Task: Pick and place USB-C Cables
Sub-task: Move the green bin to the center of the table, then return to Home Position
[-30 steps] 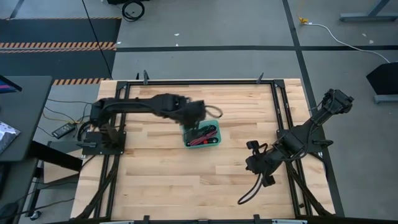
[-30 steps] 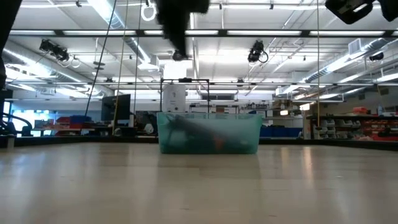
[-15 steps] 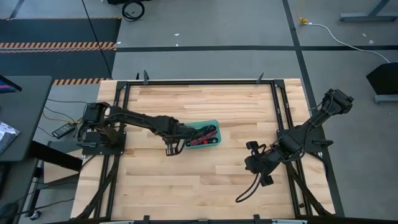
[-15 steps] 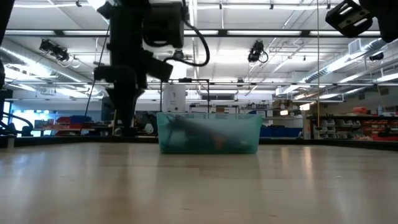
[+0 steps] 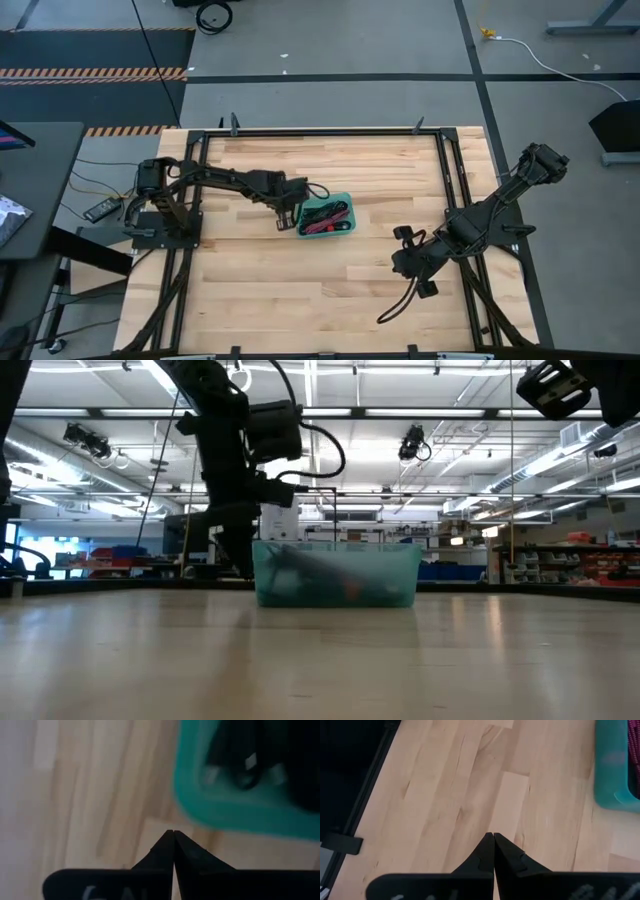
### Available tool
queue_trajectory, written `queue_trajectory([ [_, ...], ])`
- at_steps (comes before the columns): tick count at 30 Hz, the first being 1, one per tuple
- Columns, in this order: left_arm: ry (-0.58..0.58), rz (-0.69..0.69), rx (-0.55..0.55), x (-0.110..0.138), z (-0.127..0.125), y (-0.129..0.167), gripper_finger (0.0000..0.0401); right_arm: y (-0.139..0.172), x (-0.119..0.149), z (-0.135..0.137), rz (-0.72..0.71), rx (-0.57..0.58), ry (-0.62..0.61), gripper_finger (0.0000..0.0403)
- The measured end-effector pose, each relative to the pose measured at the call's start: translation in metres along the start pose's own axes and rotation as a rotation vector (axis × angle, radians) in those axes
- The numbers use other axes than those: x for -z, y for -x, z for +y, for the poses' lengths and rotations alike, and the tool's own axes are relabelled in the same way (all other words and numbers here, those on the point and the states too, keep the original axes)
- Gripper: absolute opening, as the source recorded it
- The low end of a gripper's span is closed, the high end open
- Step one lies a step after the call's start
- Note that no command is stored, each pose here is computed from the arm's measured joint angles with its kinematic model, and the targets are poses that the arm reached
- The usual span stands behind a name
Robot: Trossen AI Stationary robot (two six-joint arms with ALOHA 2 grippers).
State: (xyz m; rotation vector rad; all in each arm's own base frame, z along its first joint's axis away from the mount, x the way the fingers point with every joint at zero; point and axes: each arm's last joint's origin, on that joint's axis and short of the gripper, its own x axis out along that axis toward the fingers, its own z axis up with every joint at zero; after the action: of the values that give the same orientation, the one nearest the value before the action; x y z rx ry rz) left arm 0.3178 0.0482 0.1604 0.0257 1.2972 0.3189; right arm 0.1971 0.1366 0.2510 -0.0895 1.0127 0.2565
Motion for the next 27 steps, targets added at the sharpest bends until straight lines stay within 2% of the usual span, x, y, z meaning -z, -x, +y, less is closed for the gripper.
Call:
queue_trajectory([
  [4, -0.023, -0.072, 0.046, -0.007, -0.001, 0.0, 0.0012, 0.0, 0.0, 0.0, 0.0, -0.001, -0.003, 0.0003],
  [14, -0.008, -0.166, 0.044, -0.017, 0.003, 0.0, 0.0012, 0.0, 0.0, 0.0, -0.004, -0.002, -0.003, 0.0003],
  [18, -0.007, -0.112, 0.043, -0.012, 0.004, 0.0, 0.0011, 0.0, 0.0, 0.0, -0.004, -0.002, -0.004, 0.0003],
  [22, -0.025, 0.033, 0.018, 0.003, 0.006, 0.001, 0.0011, 0.0, 0.0, 0.0, -0.003, -0.002, -0.002, 0.0003],
  [27, 0.014, 0.111, -0.049, 0.017, 0.014, 0.022, 0.001, 0.0, -0.001, -0.002, -0.016, 0.052, -0.006, 0.0003],
])
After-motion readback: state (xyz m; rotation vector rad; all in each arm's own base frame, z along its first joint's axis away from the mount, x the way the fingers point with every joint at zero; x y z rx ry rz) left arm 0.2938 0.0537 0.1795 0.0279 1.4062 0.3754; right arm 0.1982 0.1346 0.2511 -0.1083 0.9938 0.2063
